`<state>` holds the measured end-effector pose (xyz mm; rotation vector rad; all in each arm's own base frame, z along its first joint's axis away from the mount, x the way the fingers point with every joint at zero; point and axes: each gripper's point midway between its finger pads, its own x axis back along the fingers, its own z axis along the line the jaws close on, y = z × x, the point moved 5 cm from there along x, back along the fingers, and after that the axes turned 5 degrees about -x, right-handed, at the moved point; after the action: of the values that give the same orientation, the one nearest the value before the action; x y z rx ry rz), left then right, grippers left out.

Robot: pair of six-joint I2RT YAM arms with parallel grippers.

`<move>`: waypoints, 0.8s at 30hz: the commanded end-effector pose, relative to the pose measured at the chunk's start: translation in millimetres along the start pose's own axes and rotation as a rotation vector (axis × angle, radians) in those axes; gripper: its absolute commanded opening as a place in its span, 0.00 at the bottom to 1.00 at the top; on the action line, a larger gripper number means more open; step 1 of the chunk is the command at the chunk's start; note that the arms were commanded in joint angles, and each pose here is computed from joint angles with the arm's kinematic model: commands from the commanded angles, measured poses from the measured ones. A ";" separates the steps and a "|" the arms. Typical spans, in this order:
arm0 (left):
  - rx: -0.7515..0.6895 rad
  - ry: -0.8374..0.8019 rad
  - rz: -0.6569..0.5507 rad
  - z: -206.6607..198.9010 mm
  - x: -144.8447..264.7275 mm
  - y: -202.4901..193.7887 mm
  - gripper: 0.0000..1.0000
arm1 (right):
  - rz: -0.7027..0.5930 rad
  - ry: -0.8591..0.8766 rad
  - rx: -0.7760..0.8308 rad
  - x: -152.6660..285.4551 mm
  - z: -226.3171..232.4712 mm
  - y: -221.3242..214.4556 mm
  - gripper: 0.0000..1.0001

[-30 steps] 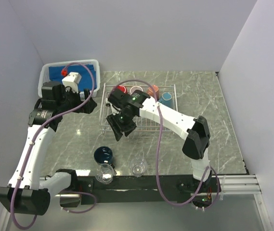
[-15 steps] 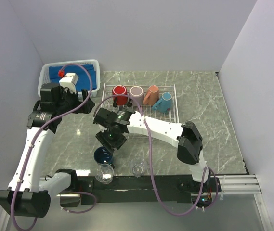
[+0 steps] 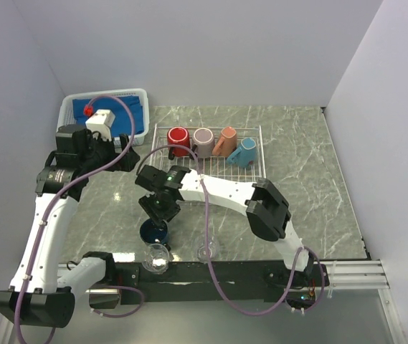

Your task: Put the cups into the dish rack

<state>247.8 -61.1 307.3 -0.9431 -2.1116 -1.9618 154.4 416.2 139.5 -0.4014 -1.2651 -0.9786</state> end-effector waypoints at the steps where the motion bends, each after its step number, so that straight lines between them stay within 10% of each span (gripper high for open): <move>1: -0.029 -0.019 -0.057 -4.6 10.4 20.3 0.92 | -0.024 -0.014 -0.008 -18.8 -4.8 7.6 0.53; 8: -0.027 -0.030 -0.083 -7.3 12.7 37.0 0.93 | 0.019 -0.033 -0.018 -40.4 -16.5 -8.1 0.36; 12: -0.029 -0.034 -0.103 -9.6 18.0 47.2 0.93 | 0.016 -0.049 -0.015 -34.7 -20.7 -13.3 0.00; 24: -0.058 -0.097 -0.203 -26.3 44.2 96.7 0.93 | -0.311 -0.098 -0.092 126.1 -31.5 0.5 0.00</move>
<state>253.3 -66.1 386.9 -0.8644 -2.2249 -2.0886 154.2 371.7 136.6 -0.4791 -1.3812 -1.0071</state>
